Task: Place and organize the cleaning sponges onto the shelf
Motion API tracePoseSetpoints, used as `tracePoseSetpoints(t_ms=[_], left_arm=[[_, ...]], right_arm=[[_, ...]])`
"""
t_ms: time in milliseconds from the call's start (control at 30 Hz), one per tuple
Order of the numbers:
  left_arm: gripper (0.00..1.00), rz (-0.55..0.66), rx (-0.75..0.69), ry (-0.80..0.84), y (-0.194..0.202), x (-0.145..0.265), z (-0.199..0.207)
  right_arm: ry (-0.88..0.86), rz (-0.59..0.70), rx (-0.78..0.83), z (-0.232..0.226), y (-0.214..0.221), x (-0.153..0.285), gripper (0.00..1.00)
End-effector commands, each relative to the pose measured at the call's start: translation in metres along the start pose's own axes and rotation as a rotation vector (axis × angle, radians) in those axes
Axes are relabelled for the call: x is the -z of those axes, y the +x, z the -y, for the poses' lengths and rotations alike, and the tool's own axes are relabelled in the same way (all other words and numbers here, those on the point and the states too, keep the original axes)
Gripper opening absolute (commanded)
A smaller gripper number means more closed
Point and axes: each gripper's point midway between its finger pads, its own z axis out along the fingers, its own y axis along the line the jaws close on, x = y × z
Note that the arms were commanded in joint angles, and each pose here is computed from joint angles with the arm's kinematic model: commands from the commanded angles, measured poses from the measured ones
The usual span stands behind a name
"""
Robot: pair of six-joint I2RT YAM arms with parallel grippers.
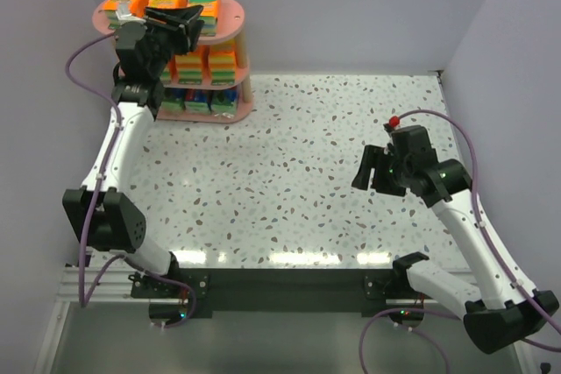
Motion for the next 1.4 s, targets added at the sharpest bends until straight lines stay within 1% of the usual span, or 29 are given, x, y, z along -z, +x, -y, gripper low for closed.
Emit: tracePoseSetpoints(t_ms=[0, 33, 67, 100, 133, 167, 200, 233, 267, 300, 333, 367, 400, 433, 467, 533, 567, 600, 667, 767, 900, 1100, 1267, 1300, 1367], left_arm=[[0.5, 0.008, -0.1, 0.18, 0.008, 0.056, 0.073], [0.52, 0.016, -0.12, 0.207, 0.009, 0.075, 0.088], [0.56, 0.004, -0.137, 0.203, 0.013, 0.083, 0.087], [0.73, -0.006, -0.174, 0.2, 0.017, 0.091, 0.088], [0.91, -0.022, -0.207, 0.236, 0.027, 0.109, 0.104], [1.0, -0.034, -0.245, 0.255, 0.034, 0.12, 0.113], [1.0, -0.044, -0.319, 0.244, 0.04, 0.128, 0.112], [1.0, -0.059, -0.357, 0.25, 0.049, 0.148, 0.119], [1.0, -0.058, -0.396, 0.253, 0.052, 0.159, 0.122], [1.0, -0.059, -0.471, 0.228, 0.053, 0.168, 0.115], [1.0, -0.047, -0.514, 0.249, 0.054, 0.189, 0.124], [1.0, -0.052, -0.55, 0.243, 0.055, 0.2, 0.124], [1.0, -0.065, -0.623, 0.2, 0.056, 0.213, 0.114], [1.0, -0.075, -0.663, 0.176, 0.056, 0.22, 0.109], [1.0, -0.104, -0.722, 0.115, 0.057, 0.23, 0.096], [1.0, -0.117, -0.775, 0.062, 0.056, 0.246, 0.088], [1.0, -0.14, -0.802, -0.007, 0.055, 0.253, 0.071], [1.0, -0.143, -0.817, -0.015, 0.056, 0.262, 0.068], [1.0, -0.159, -0.824, -0.087, 0.055, 0.271, 0.047], [1.0, -0.128, -0.839, -0.148, 0.048, 0.286, 0.032], [1.0, -0.045, -0.883, -0.174, 0.035, 0.309, 0.029], [1.0, -0.043, -0.933, -0.239, 0.029, 0.321, 0.017], [1.0, -0.023, -0.943, -0.24, 0.025, 0.326, 0.023], [1.0, 0.001, -0.945, -0.247, 0.021, 0.327, 0.025], [1.0, -0.006, -0.951, -0.237, 0.022, 0.323, 0.027]], right_arm=[[-0.022, 0.02, -0.003, -0.003, -0.004, -0.001, 0.7], [-0.024, 0.023, -0.001, -0.003, -0.004, -0.002, 0.7], [-0.023, 0.019, 0.0, -0.003, -0.004, -0.003, 0.71], [-0.026, 0.021, 0.0, -0.004, -0.004, -0.003, 0.74], [-0.036, 0.018, 0.001, -0.006, -0.004, -0.003, 0.77], [-0.043, 0.017, 0.006, -0.007, -0.004, -0.003, 0.8], [-0.049, 0.018, 0.012, -0.008, -0.004, -0.002, 0.88], [-0.069, 0.021, 0.017, -0.012, -0.006, 0.001, 0.93], [-0.078, 0.022, 0.022, -0.014, -0.007, 0.002, 0.98], [-0.085, 0.025, 0.03, -0.015, -0.008, 0.004, 0.99], [-0.086, 0.023, 0.03, -0.016, -0.008, 0.005, 0.99], [-0.09, 0.024, 0.031, -0.017, -0.01, 0.005, 0.99], [-0.09, 0.03, 0.035, -0.017, -0.011, 0.006, 0.99], [-0.086, 0.025, 0.032, -0.017, -0.011, 0.006, 0.99], [-0.078, 0.022, 0.034, -0.016, -0.011, 0.004, 0.99], [-0.075, 0.015, 0.035, -0.016, -0.011, 0.003, 0.99], [-0.072, 0.01, 0.029, -0.016, -0.011, 0.002, 0.99], [-0.072, 0.006, 0.029, -0.016, -0.01, 0.002, 0.99], [-0.068, 0.005, 0.027, -0.016, -0.01, 0.001, 0.99], [-0.057, 0.002, 0.039, -0.014, -0.01, 0.002, 0.99], [-0.06, 0.007, 0.06, -0.018, -0.011, 0.006, 0.99], [-0.075, 0.024, 0.066, -0.018, -0.009, 0.01, 0.99], [-0.074, 0.043, 0.065, -0.016, -0.007, 0.01, 0.99], [-0.074, 0.048, 0.065, -0.016, -0.008, 0.01, 0.99], [-0.065, 0.065, 0.064, -0.014, -0.011, 0.01, 0.99]])
